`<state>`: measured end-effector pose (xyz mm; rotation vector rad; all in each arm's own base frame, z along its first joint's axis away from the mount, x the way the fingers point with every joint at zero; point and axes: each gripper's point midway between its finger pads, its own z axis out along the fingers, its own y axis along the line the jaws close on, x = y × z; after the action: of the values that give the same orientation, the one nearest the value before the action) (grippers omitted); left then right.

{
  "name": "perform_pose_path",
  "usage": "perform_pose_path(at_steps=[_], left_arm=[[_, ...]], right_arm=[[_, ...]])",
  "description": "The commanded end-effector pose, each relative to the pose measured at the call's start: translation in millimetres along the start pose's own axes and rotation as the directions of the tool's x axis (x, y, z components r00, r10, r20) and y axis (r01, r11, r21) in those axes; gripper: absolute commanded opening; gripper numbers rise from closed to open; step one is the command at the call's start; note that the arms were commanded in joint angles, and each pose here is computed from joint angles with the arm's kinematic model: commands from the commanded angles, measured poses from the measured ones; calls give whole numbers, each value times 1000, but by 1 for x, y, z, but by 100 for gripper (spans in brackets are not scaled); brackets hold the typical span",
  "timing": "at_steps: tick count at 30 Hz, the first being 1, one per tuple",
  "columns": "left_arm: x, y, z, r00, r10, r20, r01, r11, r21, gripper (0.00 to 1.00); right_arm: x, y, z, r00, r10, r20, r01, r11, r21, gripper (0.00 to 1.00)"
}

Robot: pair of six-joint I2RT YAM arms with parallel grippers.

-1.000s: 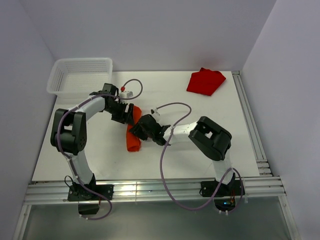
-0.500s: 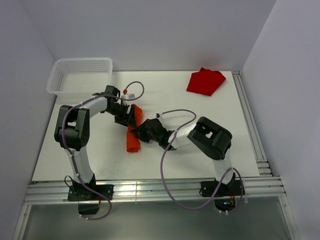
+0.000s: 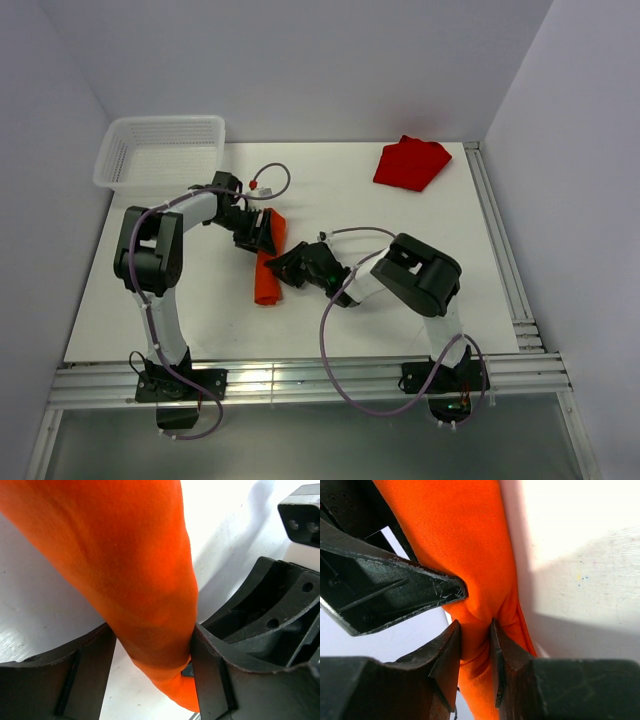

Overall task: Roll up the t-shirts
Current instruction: Place the rolled tshirt into the container

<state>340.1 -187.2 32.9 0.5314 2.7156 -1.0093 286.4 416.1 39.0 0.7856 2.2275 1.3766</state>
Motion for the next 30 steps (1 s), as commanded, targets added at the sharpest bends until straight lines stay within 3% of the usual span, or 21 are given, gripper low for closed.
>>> perform_pose_path(at_steps=[1,5,11,14,15,16,20,23,30], left_arm=[[1,14,9,1000,-3,-21,2,999,-42,64],[2,17,13,999,-18,-28,17,999,-44,60],[-1,20,17,999,-31,-36,29,999,-45,45],[-5,23,21,999,-31,-39,29,998,-52,27],[-7,25,21,999,-31,-39,29,998,-57,9],[-8,25,23,999,-30,-41,28,998,-57,2],[-30,25,18,1000,14,-3,-14,996,-92,0],[-51,19,13,998,53,24,-50,994,-94,0],[-125,-16,-32,964,201,173,-189,978,-88,0]], right_arm=[[12,-82,-10,998,-2,-62,16,974,224,31],[10,-86,-11,998,11,-60,3,974,228,30],[11,-88,-9,998,17,-66,-2,974,225,29],[10,-87,-8,998,18,-65,-3,975,221,29],[10,-86,-8,998,15,-67,-1,976,218,30],[10,-85,-8,998,8,-67,7,976,216,31],[2,-60,-13,998,-54,-41,61,980,191,50],[-11,-32,-23,991,-135,13,131,974,184,58],[-46,26,-72,954,-251,165,220,958,185,63]])
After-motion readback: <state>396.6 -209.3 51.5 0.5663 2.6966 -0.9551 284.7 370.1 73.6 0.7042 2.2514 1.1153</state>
